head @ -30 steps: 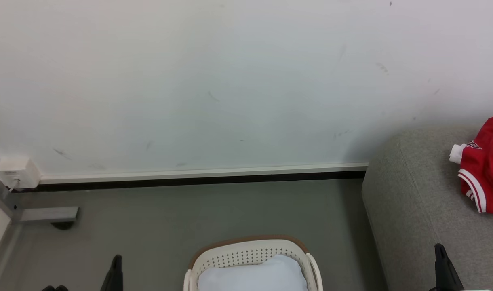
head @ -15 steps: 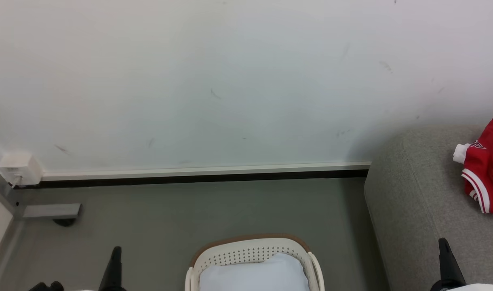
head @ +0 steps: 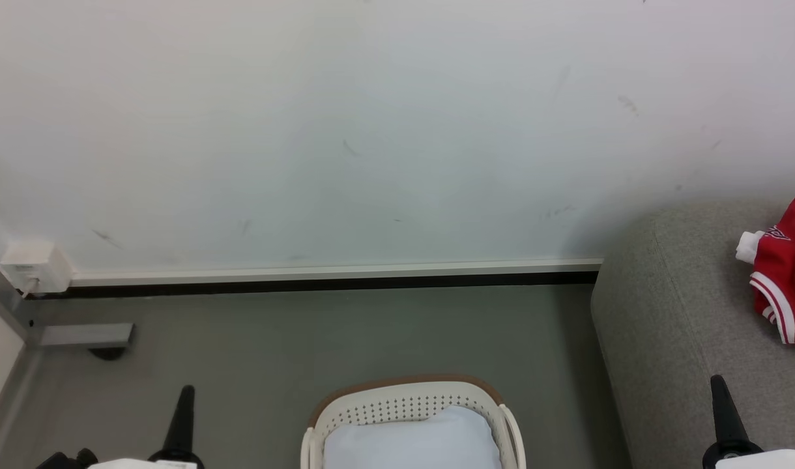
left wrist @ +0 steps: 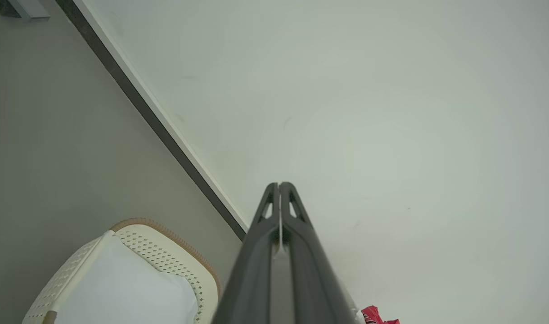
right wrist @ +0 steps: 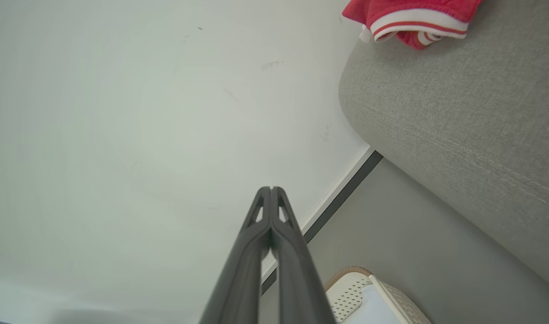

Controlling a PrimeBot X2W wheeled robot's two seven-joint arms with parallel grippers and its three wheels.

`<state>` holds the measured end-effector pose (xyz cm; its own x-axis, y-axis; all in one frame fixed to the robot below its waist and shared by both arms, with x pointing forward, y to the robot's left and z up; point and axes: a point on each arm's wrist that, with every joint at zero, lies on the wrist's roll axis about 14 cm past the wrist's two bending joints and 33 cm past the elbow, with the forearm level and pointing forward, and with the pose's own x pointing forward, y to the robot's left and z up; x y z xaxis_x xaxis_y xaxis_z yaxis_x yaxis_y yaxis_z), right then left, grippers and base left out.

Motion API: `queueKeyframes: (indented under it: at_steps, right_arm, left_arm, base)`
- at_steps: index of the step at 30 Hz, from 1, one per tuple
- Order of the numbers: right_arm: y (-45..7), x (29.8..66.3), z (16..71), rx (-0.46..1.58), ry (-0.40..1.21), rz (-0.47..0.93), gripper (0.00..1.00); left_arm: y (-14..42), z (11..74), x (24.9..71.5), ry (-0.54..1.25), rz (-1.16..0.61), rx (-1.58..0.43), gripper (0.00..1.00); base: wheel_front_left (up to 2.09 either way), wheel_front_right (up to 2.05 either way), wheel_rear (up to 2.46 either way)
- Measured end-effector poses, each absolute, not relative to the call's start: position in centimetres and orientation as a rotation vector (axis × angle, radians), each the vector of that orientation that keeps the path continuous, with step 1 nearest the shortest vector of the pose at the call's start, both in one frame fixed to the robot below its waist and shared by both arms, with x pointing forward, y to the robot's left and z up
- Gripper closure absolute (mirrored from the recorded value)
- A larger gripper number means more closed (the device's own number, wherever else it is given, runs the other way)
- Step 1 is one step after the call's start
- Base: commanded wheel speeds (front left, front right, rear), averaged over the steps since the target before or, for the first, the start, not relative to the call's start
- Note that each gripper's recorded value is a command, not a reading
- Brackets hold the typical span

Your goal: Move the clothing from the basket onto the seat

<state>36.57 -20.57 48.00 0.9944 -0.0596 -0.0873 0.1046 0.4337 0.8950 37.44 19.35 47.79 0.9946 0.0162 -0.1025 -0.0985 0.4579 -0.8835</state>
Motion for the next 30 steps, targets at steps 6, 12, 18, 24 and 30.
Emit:
queueKeyframes:
  at_steps: [6, 12, 18, 24, 30]
  right_arm:
    - [-20.5, 36.8, 48.2, 1.177, 0.042, -0.096, 1.0]
    - [-20.5, 37.3, 48.7, 1.234, 0.031, -0.084, 1.0]
    - [-20.4, 37.4, 48.9, 1.289, 0.029, -0.078, 1.0]
    - [-20.3, 37.6, 49.0, 1.338, 0.029, -0.069, 1.0]
    - [-20.3, 37.8, 49.3, 1.383, 0.023, -0.06, 1.0]
  left_arm:
    - [19.3, 48.1, 37.6, 0.077, 0.066, -1.155, 1.0]
    - [19.4, 48.3, 37.8, 0.073, 0.06, -1.213, 1.0]
    - [19.4, 48.6, 38.0, 0.065, 0.055, -1.265, 1.0]
    - [19.5, 48.9, 38.1, 0.058, 0.047, -1.315, 1.0]
    - [19.5, 49.2, 38.3, 0.048, 0.043, -1.369, 1.0]
  base:
    - [0.0, 0.0, 0.0]
    - [0.0, 0.0, 0.0]
    - [0.0, 0.0, 0.0]
    - [0.0, 0.0, 0.0]
    - [0.0, 0.0, 0.0]
